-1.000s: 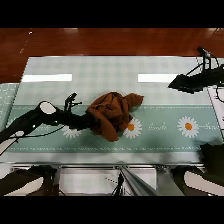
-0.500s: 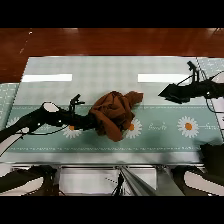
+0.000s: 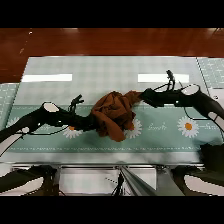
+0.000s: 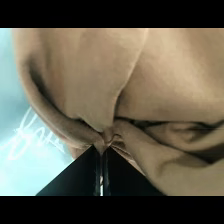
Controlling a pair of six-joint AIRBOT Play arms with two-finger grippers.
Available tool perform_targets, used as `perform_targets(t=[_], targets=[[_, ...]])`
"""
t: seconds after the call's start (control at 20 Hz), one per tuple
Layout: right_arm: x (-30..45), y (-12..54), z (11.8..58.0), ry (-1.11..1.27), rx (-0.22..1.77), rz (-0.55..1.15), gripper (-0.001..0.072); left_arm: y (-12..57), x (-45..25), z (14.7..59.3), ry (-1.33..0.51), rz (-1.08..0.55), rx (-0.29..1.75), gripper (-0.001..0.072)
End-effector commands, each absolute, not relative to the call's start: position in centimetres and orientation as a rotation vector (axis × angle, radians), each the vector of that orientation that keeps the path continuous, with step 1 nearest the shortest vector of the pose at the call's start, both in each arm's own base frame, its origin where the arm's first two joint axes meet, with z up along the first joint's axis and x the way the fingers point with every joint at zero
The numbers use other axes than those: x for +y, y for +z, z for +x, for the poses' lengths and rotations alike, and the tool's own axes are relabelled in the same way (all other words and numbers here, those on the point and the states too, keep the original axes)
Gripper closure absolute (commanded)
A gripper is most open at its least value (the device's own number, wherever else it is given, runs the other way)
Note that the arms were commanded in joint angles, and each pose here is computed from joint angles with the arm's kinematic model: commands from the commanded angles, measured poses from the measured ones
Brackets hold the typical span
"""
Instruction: Fold the shirts.
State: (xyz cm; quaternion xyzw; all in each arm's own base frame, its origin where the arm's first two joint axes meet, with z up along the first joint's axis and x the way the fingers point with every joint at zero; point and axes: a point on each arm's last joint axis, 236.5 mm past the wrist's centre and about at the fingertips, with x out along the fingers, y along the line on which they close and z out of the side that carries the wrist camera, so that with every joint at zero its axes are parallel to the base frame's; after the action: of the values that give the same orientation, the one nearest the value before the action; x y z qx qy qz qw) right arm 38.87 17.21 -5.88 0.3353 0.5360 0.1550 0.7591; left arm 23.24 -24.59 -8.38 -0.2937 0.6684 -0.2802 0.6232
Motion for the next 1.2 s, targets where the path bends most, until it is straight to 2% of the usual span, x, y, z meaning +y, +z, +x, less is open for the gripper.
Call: perform_targets(t=[0.0,0.3,0.35,0.4,0.45,0.5,0.55,0.6,0.8,0.9,1.15], targets=[[19.6,-8.1,39.5,0.284,1.159,0.768,0.0165,-8.2,-24.7,22.7,-0.667,-0.670,1.550,0.0684],[20.6,-9.2,41.4,0.193,1.103,0.896,0.0167,-8.0,-24.9,22.2,-0.701,-0.656,1.558,0.0683],[20.9,-9.7,41.3,0.179,1.115,0.929,0.0174,-8.0,-24.9,22.2,-0.701,-0.655,1.557,0.0684],[21.2,-10.3,41.3,0.163,1.123,0.956,0.0213,-8.0,-24.9,22.2,-0.704,-0.653,1.556,0.0684],[21.4,-10.7,41.3,0.151,1.130,0.975,0.0323,-8.0,-24.9,22.2,-0.709,-0.648,1.553,0.0684],[21.4,-11.0,41.2,0.149,1.134,0.968,0.0391,-8.0,-24.9,22.2,-0.709,-0.648,1.553,0.0684],[21.4,-10.9,41.2,0.150,1.133,0.969,0.0558,-8.0,-24.9,22.2,-0.712,-0.645,1.551,0.0683],[21.6,-10.7,41.2,0.161,1.136,0.973,0.0680,-8.0,-24.9,22.2,-0.720,-0.636,1.546,0.0684],[22.6,-6.8,42.4,0.317,1.083,0.890,0.0682,-6.9,-24.8,22.3,-0.745,-0.613,1.516,0.0685],[21.1,-2.7,43.3,0.388,1.011,0.791,0.0682,-4.7,-23.8,23.3,-0.768,-0.516,1.428,0.0686],[13.2,12.1,44.3,0.417,0.690,0.559,0.0682,7.5,-16.9,27.3,-0.644,-0.325,1.104,0.0686]])
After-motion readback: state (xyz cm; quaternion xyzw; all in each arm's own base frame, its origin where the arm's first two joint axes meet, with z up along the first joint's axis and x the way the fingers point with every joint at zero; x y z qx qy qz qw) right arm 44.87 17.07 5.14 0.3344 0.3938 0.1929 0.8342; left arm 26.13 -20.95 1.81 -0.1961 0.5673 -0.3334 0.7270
